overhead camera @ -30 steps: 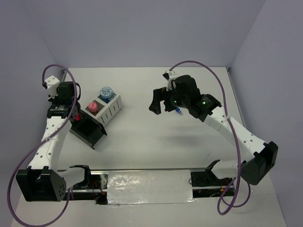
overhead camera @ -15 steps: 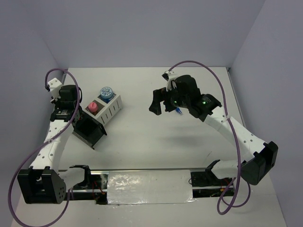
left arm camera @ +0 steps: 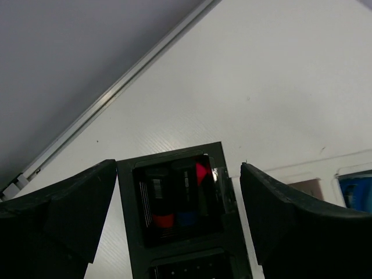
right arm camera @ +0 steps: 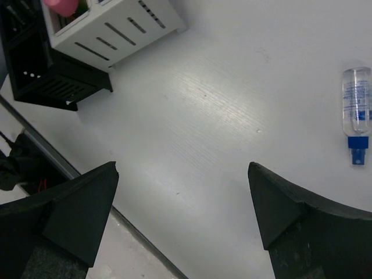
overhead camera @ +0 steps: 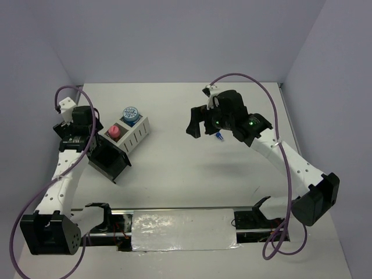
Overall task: Sort the stationery into containers
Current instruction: Place the pen in the storage box, then pick up the stationery from the center of the board.
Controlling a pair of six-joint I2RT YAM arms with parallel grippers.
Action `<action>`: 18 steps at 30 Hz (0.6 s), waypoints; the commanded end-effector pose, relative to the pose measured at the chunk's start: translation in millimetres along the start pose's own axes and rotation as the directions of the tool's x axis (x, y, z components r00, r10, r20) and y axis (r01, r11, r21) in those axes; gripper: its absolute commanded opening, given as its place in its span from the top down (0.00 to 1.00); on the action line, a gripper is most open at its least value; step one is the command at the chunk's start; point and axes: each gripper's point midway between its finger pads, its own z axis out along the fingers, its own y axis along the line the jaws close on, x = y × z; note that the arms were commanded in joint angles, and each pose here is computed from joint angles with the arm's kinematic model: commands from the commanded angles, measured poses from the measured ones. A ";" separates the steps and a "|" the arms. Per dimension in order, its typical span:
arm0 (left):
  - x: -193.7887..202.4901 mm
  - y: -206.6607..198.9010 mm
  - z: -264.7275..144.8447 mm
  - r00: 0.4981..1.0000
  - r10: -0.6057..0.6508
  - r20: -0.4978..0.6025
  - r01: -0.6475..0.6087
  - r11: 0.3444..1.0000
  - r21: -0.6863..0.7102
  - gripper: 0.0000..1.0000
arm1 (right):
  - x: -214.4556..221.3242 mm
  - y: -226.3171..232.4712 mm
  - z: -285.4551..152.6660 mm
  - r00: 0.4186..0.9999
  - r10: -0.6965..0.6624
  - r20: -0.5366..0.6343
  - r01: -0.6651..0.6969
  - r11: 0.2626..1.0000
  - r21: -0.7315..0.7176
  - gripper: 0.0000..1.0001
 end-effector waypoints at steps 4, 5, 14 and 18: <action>-62.0 -17.5 -43.1 0.996 -0.084 0.021 0.080 0.987 0.137 0.01 | 15.8 -56.2 30.4 0.994 0.041 -0.098 -0.027 0.990 0.137 0.00; -67.3 -29.0 -53.3 0.998 -0.067 -0.001 0.066 0.975 0.213 0.01 | 27.6 -68.9 40.8 0.988 0.038 -0.152 -0.011 0.985 0.175 0.00; -59.0 -42.8 -100.1 0.994 0.022 -0.111 0.026 0.909 0.415 0.01 | 43.1 -167.1 81.1 0.946 0.117 -0.302 0.019 0.910 0.414 0.06; -42.6 -48.1 -114.0 0.985 0.073 -0.153 0.011 0.873 0.488 0.01 | 47.2 -200.2 92.3 0.942 0.124 -0.311 0.033 0.891 0.454 0.09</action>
